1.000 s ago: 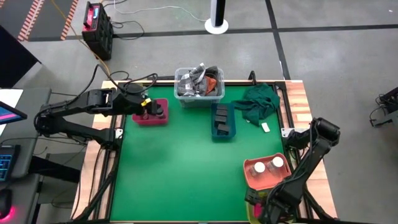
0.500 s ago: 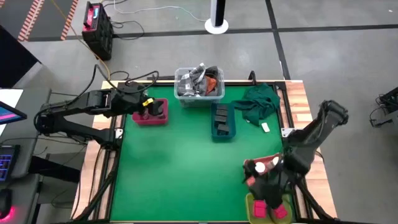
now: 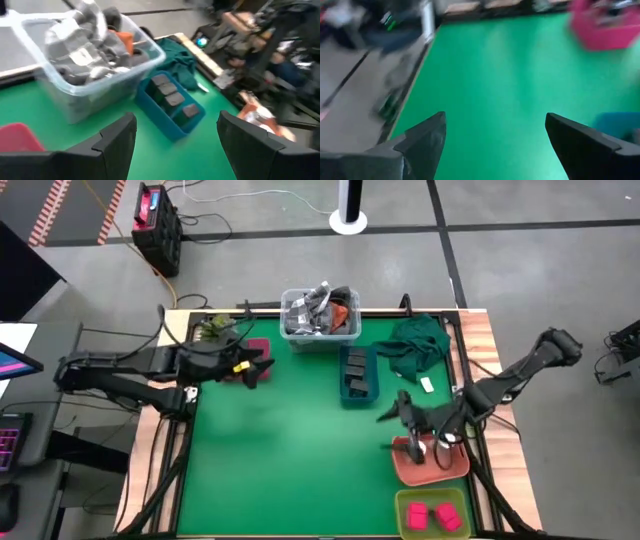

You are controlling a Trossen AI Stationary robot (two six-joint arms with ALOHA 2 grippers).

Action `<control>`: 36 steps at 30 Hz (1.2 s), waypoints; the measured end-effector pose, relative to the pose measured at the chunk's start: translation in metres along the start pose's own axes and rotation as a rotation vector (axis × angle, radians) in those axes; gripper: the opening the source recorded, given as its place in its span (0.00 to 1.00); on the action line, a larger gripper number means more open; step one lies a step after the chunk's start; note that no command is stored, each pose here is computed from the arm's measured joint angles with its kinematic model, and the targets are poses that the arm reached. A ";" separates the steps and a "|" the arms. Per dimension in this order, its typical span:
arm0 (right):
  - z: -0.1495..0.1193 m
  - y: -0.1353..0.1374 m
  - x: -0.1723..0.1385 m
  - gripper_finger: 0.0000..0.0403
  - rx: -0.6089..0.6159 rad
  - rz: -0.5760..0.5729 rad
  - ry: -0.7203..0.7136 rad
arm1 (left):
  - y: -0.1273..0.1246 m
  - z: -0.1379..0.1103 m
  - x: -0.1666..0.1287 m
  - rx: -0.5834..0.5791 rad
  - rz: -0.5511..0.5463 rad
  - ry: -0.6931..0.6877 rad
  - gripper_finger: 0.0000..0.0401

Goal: Sort spices by type
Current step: Return to Home Position

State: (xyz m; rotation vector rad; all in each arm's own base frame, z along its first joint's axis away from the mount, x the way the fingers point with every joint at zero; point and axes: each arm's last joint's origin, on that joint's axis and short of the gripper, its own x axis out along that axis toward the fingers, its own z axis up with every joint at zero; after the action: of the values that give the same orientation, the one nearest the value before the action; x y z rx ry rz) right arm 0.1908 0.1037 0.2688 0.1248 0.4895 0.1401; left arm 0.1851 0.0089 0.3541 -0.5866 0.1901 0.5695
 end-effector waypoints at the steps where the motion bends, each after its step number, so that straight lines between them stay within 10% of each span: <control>1: -0.001 -0.007 -0.002 0.90 0.017 -0.032 -0.029 | 0.002 -0.004 -0.001 -0.007 -0.025 -0.009 0.66; 17: -0.014 -0.098 -0.066 0.78 0.267 -0.403 -0.440 | 0.052 -0.041 -0.025 -0.044 -0.176 -0.195 0.66; 36: -0.063 -0.115 -0.079 0.72 0.387 -0.443 -0.704 | 0.083 -0.087 -0.013 -0.228 -0.240 -0.286 0.66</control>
State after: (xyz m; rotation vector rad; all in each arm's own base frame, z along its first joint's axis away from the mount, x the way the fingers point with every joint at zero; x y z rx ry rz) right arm 0.1038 -0.0169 0.2327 0.4217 -0.1732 -0.4277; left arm 0.1277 0.0103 0.2483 -0.7295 -0.2160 0.4377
